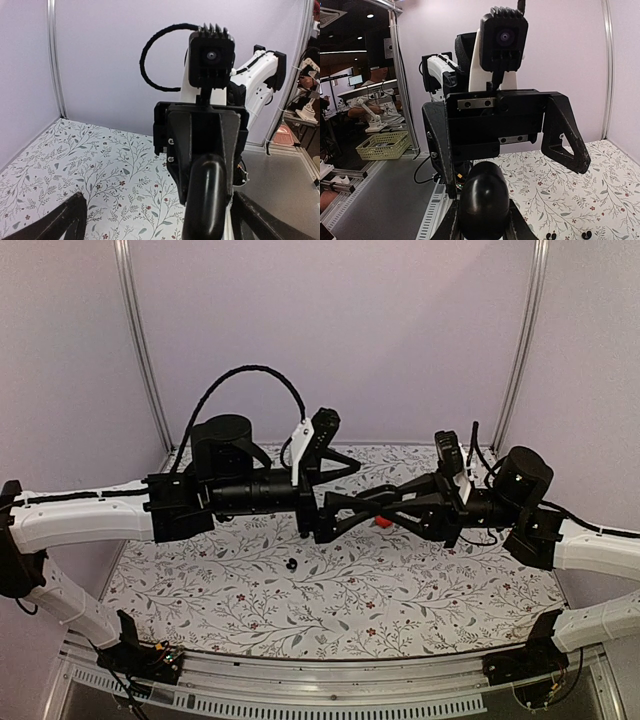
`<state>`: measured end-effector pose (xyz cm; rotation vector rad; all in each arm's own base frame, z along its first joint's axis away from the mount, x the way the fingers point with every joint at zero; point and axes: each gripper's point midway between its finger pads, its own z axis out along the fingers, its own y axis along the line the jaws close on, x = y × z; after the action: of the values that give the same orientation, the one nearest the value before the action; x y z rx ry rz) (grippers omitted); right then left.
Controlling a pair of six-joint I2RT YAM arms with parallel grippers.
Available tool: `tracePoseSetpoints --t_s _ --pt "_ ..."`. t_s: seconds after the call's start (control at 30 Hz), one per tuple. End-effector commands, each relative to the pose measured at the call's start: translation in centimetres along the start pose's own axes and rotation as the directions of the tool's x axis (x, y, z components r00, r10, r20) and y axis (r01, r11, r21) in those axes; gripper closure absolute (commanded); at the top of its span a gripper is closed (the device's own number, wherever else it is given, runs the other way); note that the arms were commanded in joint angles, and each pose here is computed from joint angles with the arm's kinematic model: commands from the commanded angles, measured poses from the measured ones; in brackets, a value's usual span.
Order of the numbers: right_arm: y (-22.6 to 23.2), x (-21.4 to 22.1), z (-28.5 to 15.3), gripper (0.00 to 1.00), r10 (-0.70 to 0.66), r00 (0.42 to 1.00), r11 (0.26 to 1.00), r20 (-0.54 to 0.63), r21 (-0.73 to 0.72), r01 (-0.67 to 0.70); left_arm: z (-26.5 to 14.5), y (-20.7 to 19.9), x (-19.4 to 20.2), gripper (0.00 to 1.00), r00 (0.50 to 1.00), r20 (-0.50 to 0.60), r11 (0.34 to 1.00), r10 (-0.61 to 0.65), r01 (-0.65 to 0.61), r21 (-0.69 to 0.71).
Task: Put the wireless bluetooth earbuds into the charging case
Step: Open the charging case, then pick up the left earbud from the center of the board.
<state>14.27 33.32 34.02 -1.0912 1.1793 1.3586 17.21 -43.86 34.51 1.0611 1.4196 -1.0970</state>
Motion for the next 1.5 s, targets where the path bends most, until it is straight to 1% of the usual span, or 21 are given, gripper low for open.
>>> tracePoseSetpoints --t_s 0.0,0.2,0.57,0.83,0.93,1.03,1.17,1.23,1.27,1.33,1.4,1.47 --pt "0.8 -0.8 0.1 0.97 -0.027 1.000 0.999 0.011 -0.031 0.027 0.2 0.4 -0.5 0.00 1.000 0.006 1.000 -0.018 0.018 -0.017" --pt "0.9 -0.5 0.0 0.98 -0.030 1.000 0.999 0.006 -0.037 0.031 -0.5 1.3 -1.5 0.00 0.998 0.042 0.998 -0.041 0.043 -0.042" --pt "1.1 -0.3 -0.2 1.00 -0.037 0.999 0.999 0.004 -0.039 0.037 -1.7 3.5 -2.2 0.00 0.995 0.067 0.991 -0.079 0.085 -0.100" --pt "1.2 -0.4 -0.4 1.00 -0.043 0.999 0.998 0.010 -0.038 0.044 -2.3 4.3 -1.9 0.00 0.995 0.049 0.989 -0.086 0.091 -0.116" --pt "0.9 -0.2 -0.5 1.00 -0.029 0.999 0.999 0.013 -0.016 0.030 -3.3 4.7 -2.4 0.00 0.995 0.063 0.988 -0.078 0.086 -0.131" --pt "0.6 0.2 -0.8 1.00 -0.020 1.000 1.000 0.019 0.009 0.020 -4.8 6.3 -2.4 0.00 0.993 0.075 0.979 -0.092 0.104 -0.175" --pt "0.3 0.4 -1.2 1.00 -0.001 0.999 1.000 0.033 0.031 0.000 -7.5 10.4 -1.3 0.00 0.985 0.061 0.931 -0.164 0.175 -0.321" --pt "0.1 0.5 -1.5 1.00 0.006 0.999 0.999 0.042 0.042 -0.008 -8.8 13.0 0.1 0.00 0.971 0.044 0.884 -0.235 0.232 -0.407" --pt "0.1 0.4 -1.7 1.00 0.008 0.999 0.999 0.048 0.048 -0.010 -9.6 14.1 2.1 0.00 0.957 0.000 0.853 -0.289 0.257 -0.455" --pt "-0.1 0.7 -2.0 1.00 0.007 0.998 0.998 0.054 0.065 -0.011 -10.7 16.0 4.8 0.00 0.932 -0.051 0.798 -0.360 0.279 -0.535" --pt "-0.1 1.0 -2.5 1.00 0.002 0.998 0.997 0.065 0.081 -0.007 -11.8 17.3 7.5 0.00 0.901 -0.107 0.744 -0.421 0.275 -0.609" --pt "0.0 1.3 -2.8 1.00 0.001 0.997 0.996 0.072 0.094 -0.007 -12.5 18.0 10.1 0.00 0.864 -0.175 0.705 -0.472 0.250 -0.664"
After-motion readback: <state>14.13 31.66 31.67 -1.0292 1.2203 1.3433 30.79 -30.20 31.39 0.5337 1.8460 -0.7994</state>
